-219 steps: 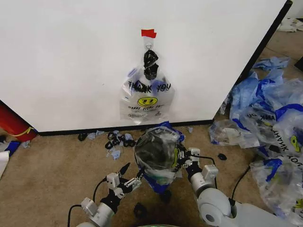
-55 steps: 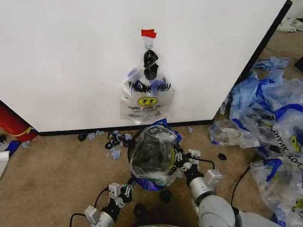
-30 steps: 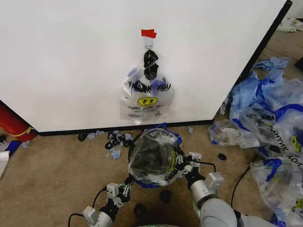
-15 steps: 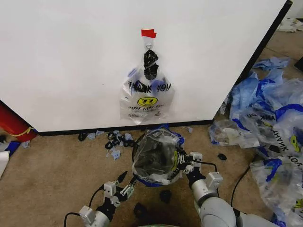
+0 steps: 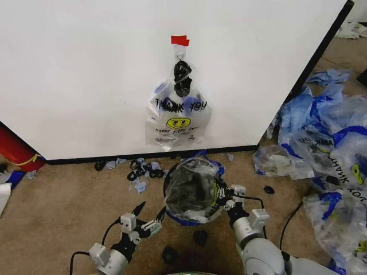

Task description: Pick up the garbage bag from the wall and place it over the trash bin.

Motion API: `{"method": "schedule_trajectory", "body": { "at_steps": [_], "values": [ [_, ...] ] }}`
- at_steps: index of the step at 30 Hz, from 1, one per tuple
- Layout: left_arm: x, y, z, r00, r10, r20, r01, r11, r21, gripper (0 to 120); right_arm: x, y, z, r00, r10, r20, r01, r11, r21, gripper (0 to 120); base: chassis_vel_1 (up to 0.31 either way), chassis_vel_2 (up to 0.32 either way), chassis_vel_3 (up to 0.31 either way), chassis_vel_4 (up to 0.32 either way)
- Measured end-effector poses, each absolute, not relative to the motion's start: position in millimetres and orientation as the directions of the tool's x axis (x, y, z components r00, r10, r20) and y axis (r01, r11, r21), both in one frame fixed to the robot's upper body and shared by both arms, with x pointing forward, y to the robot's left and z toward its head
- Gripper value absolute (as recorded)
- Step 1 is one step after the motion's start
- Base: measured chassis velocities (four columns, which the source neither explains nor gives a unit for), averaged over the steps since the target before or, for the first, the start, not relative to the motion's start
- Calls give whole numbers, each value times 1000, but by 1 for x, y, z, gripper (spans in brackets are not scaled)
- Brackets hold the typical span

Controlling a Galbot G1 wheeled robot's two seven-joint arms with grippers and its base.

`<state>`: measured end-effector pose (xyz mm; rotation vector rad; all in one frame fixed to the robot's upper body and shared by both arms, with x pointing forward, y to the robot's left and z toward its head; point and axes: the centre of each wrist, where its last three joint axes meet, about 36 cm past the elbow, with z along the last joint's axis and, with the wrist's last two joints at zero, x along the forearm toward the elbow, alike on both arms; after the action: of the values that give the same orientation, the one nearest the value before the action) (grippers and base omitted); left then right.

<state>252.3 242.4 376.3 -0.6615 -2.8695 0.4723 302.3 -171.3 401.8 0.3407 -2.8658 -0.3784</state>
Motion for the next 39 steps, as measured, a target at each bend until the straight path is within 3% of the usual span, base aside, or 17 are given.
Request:
{"method": "schedule_trajectory", "body": {
  "at_steps": [31,39],
  "values": [
    [251,234,380,-876,476,81,418,831,-368,92,288,-153,410,-924,-326,202,-264,923,281,1,0,0,0,0],
    [251,234,377,-878,472,80,413,831,-372,71,285,-150,412,-923,-330,200,-267,920,288,1,0,0,0,0]
  ]
}}
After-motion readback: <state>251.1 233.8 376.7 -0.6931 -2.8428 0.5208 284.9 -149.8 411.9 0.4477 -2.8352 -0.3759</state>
